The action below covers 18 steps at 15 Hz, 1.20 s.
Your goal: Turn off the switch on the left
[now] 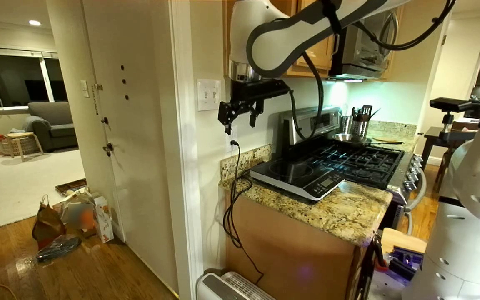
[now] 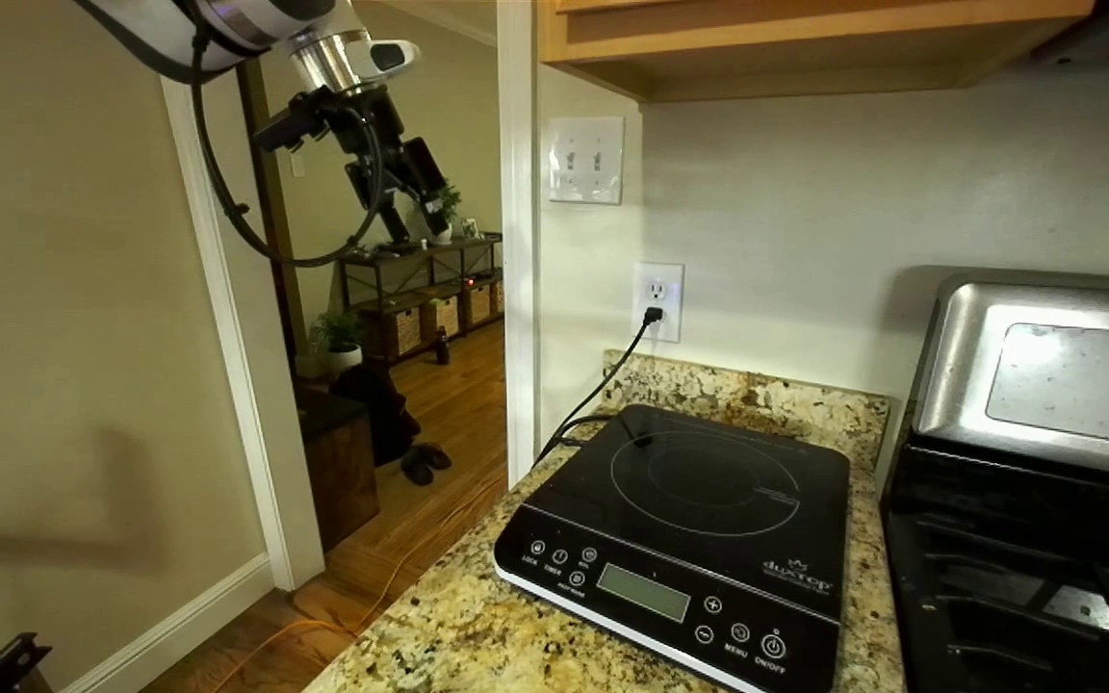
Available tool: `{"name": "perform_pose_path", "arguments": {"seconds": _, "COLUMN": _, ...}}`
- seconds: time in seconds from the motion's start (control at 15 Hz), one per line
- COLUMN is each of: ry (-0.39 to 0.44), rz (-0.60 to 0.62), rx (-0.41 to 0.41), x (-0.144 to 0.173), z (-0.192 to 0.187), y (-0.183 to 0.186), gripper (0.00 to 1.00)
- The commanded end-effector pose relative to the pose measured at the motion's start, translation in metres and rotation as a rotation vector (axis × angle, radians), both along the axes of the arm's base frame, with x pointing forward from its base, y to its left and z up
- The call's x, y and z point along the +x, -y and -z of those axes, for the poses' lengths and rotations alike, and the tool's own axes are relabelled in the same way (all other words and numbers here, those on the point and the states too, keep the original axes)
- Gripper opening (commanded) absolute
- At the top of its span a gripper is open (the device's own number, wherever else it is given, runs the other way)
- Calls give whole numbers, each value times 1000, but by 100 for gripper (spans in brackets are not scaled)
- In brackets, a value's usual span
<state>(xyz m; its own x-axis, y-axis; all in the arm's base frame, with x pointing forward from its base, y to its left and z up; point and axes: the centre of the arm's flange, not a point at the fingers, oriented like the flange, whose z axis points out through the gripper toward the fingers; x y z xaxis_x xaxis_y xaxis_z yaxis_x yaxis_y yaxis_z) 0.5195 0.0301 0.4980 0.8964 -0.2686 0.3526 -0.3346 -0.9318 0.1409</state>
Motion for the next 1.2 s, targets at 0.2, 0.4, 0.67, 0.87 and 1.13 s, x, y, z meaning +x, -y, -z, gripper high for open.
{"name": "perform_pose_path", "arguments": {"seconds": 0.2, "ry": 136, "rz": 277, "rx": 163, "x": 28, "z": -35, "y": 45, "gripper": 100}}
{"name": "perform_pose_path", "arguments": {"seconds": 0.4, "ry": 217, "rz": 374, "rx": 235, "x": 35, "z": -40, "y": 53, "gripper": 100}}
{"name": "perform_pose_path", "arguments": {"seconds": 0.67, "ry": 188, "rz": 348, "rx": 216, "x": 30, "z": -40, "y": 52, "gripper": 100}}
{"name": "perform_pose_path", "arguments": {"seconds": 0.87, "ry": 206, "rz": 403, "rx": 245, "x": 31, "z": -39, "y": 51, "gripper": 100}}
{"name": "perform_pose_path", "arguments": {"seconds": 1.13, "ry": 222, "rz": 581, "rx": 396, "x": 39, "z": -27, "y": 56, "gripper": 100}}
